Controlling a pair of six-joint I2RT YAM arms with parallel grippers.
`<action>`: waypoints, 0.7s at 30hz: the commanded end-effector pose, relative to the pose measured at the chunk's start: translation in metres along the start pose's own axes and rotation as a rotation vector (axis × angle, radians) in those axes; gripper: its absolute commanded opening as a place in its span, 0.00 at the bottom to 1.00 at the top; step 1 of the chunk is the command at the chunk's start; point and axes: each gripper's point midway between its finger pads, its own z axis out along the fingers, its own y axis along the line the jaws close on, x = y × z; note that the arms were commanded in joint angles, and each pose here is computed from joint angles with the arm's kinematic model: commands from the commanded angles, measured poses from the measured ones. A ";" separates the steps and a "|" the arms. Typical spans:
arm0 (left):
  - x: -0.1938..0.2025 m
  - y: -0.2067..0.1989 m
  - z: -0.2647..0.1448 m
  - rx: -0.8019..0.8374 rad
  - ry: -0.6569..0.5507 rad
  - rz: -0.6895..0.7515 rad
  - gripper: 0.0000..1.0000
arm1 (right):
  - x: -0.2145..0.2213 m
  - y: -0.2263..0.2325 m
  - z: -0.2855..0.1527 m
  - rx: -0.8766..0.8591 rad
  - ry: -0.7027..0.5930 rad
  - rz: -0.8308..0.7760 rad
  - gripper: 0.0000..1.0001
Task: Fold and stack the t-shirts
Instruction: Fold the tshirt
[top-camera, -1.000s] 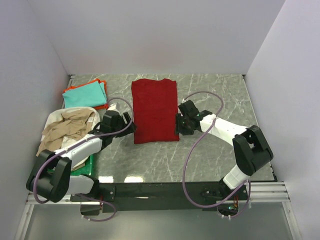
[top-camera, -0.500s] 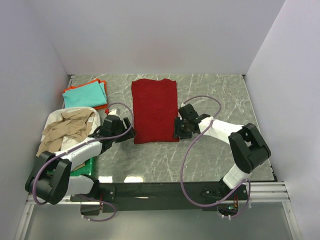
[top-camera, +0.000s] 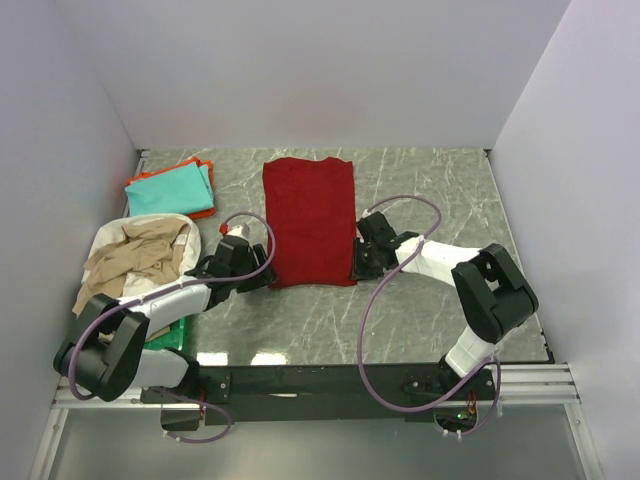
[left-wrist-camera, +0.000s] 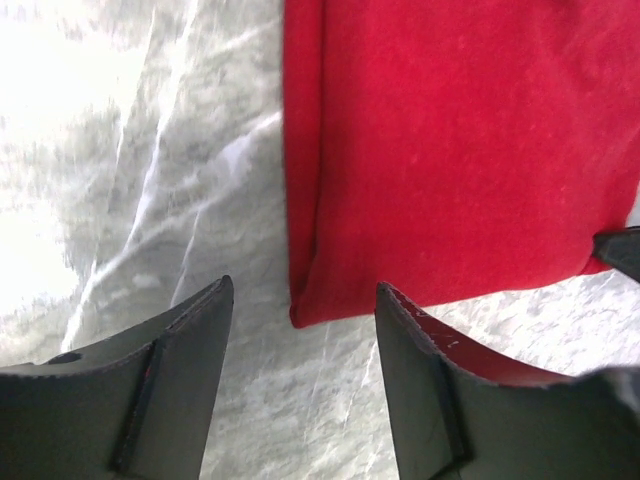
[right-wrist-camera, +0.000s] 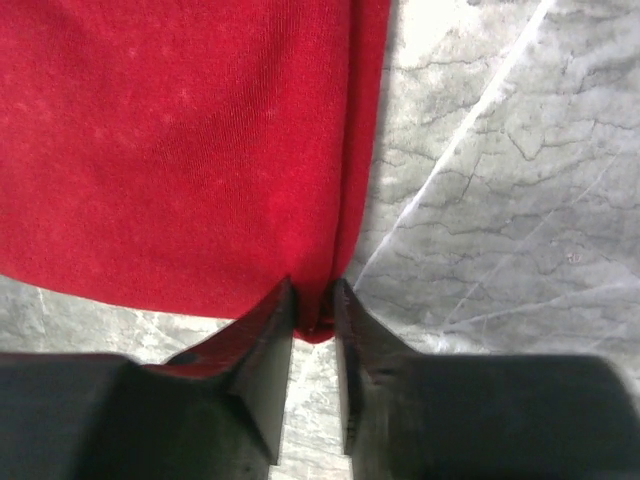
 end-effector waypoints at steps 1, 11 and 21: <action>0.012 0.005 0.001 -0.018 0.029 -0.016 0.64 | 0.011 -0.006 0.004 0.015 0.022 0.001 0.26; 0.025 0.010 0.009 -0.028 0.063 -0.025 0.53 | 0.014 -0.007 0.007 0.013 0.030 0.000 0.19; 0.045 0.018 0.017 -0.052 0.136 -0.041 0.36 | 0.015 -0.009 0.007 0.021 0.033 0.001 0.17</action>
